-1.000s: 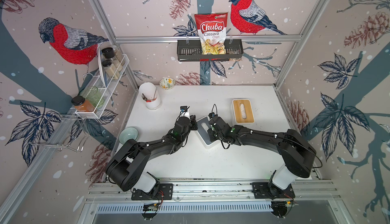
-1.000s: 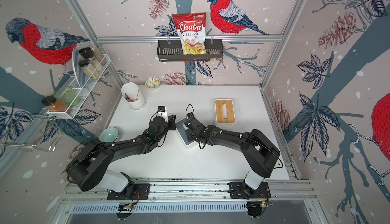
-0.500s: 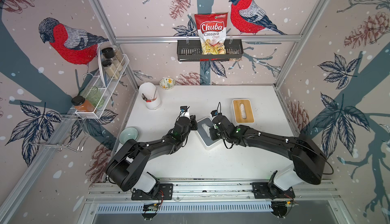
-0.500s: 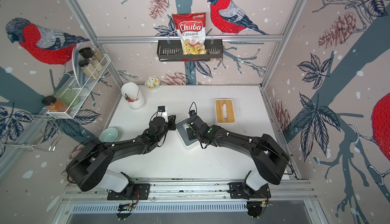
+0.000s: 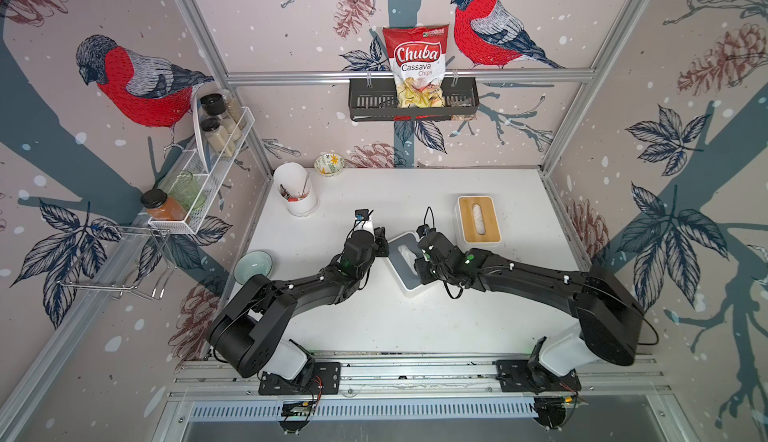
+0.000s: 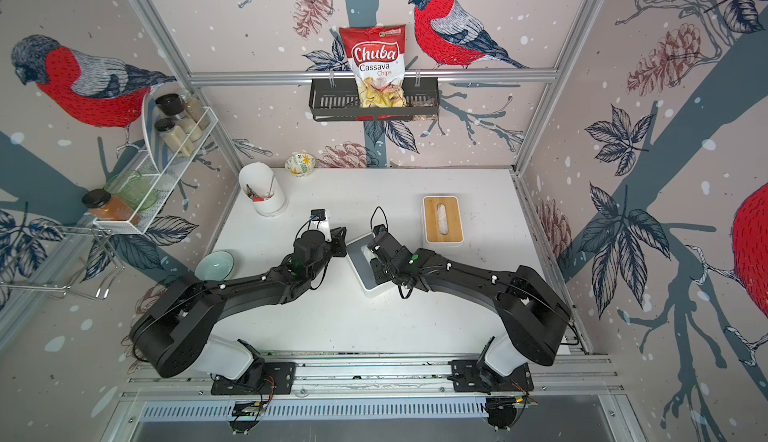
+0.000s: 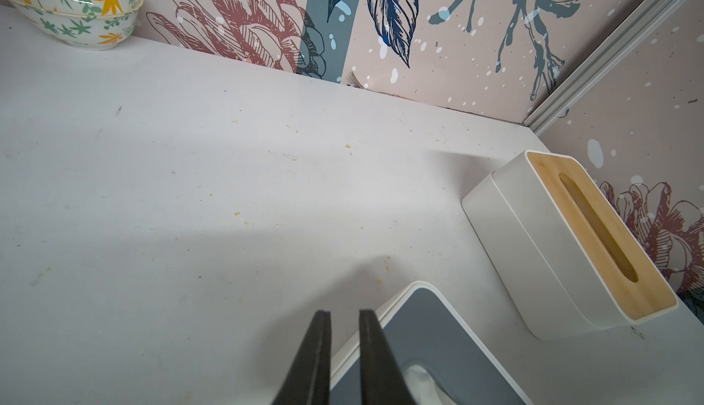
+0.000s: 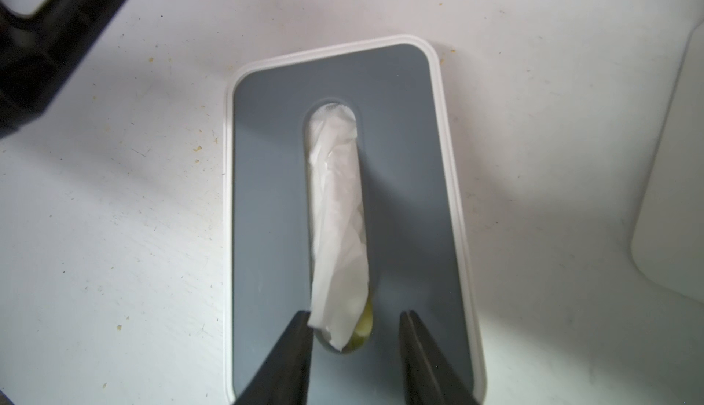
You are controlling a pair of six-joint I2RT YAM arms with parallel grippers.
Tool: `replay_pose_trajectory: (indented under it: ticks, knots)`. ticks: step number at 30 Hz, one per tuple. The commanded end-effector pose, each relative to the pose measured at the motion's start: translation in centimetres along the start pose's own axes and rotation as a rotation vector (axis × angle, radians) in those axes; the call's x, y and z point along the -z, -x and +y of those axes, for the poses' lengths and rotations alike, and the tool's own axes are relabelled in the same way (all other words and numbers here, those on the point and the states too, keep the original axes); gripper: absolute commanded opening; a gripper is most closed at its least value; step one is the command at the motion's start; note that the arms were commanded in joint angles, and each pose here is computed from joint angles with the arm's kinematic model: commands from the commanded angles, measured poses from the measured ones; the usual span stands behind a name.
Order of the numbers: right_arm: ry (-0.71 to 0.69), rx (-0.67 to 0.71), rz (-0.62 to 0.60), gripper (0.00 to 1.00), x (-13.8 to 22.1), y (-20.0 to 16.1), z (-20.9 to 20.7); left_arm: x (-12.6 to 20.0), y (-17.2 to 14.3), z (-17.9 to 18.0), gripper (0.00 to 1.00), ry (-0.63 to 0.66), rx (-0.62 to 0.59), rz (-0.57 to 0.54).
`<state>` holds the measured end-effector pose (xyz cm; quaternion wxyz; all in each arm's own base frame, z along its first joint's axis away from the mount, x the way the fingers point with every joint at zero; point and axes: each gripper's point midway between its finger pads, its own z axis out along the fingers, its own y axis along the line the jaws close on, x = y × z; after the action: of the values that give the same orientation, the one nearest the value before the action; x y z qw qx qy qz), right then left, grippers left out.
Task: Put the tissue paper into the tissue box
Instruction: Pull the paper towel from the tissue box.
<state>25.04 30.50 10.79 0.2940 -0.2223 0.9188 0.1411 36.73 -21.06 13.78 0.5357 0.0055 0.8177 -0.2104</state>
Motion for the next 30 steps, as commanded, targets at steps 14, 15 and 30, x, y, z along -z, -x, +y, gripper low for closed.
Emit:
replay_pose_trajectory:
  ticks: [14, 15, 30]
  knots:
    - [0.051, 0.089, 0.004, 0.62, -1.4, 4.2, 0.0, 0.4, 0.9, 0.4, 0.19, 0.010, 0.018, -0.036]
    - [0.054, 0.097, 0.013, 0.62, -1.7, 4.0, 0.1, 0.5, 0.8, 0.5, 0.19, 0.010, 0.022, -0.037]
    - [0.000, 0.151, 0.076, 0.22, -4.2, 2.7, 0.5, 0.8, 1.1, 1.3, 0.19, 0.006, 0.057, -0.052]
